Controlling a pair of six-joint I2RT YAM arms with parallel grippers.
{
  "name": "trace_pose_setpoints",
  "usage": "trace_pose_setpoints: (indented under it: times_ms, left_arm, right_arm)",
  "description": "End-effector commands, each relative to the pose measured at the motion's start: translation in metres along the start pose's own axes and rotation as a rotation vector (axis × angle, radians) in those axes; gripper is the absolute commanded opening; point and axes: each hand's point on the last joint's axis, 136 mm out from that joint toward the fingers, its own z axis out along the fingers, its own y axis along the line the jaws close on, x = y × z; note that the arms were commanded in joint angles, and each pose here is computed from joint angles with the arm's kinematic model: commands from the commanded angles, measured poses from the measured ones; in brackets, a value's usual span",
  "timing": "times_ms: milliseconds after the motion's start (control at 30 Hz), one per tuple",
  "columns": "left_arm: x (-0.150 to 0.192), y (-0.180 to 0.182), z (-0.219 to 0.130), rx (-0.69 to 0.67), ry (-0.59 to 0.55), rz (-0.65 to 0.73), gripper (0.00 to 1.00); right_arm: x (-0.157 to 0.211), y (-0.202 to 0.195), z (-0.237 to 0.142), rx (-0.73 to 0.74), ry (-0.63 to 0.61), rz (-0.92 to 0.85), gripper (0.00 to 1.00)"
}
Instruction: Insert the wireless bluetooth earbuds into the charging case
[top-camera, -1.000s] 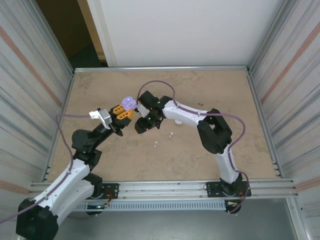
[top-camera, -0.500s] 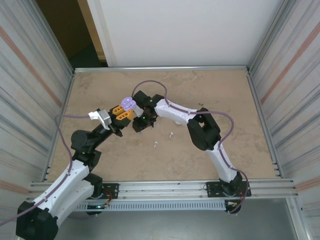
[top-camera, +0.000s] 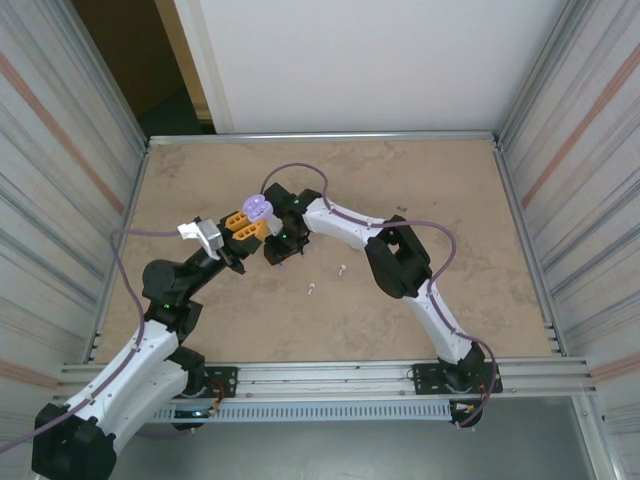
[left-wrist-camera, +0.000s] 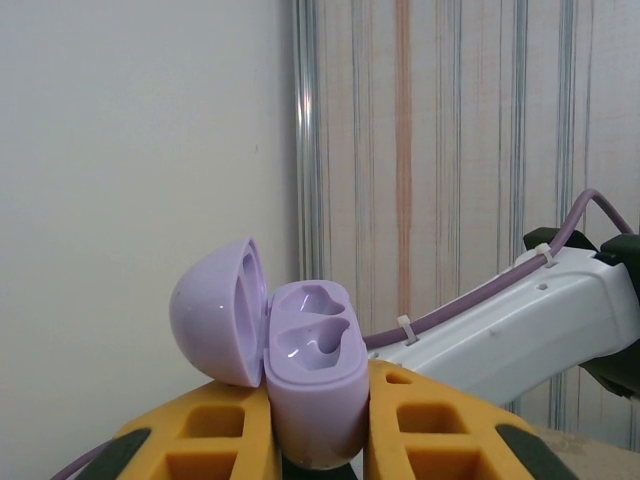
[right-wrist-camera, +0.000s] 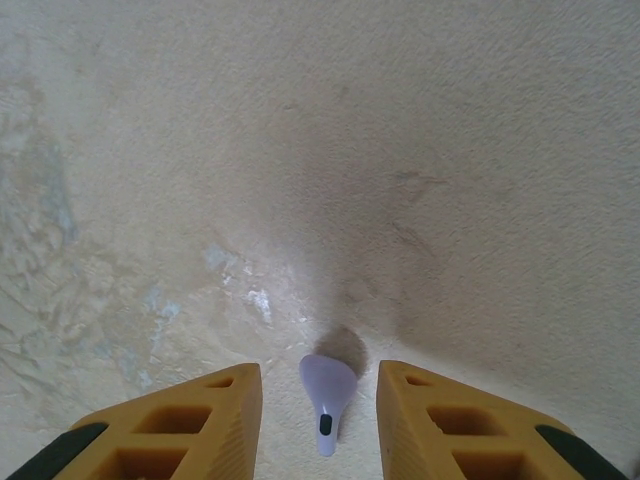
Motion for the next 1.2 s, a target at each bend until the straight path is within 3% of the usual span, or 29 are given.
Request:
trace_pose_setpoints:
  times_ms: [0,400,1167]
  left_arm:
    - [-0.019,-0.003,0.000,0.009,-0.046,0.055,0.00]
    - [-0.018,-0.002,0.001,0.006,-0.045,0.055,0.00]
    - [-0.017,-0.002,0.000,0.002,-0.037,0.055,0.00]
  right_arm:
    - [0.008,0.004,0.006,-0.009,0.046,-0.007,0.34]
    - [0.011,0.001,0.012,-0.007,0.064,-0.004,0.32]
    - [0.011,0.002,0.002,-0.013,0.057,-0.003,0.17]
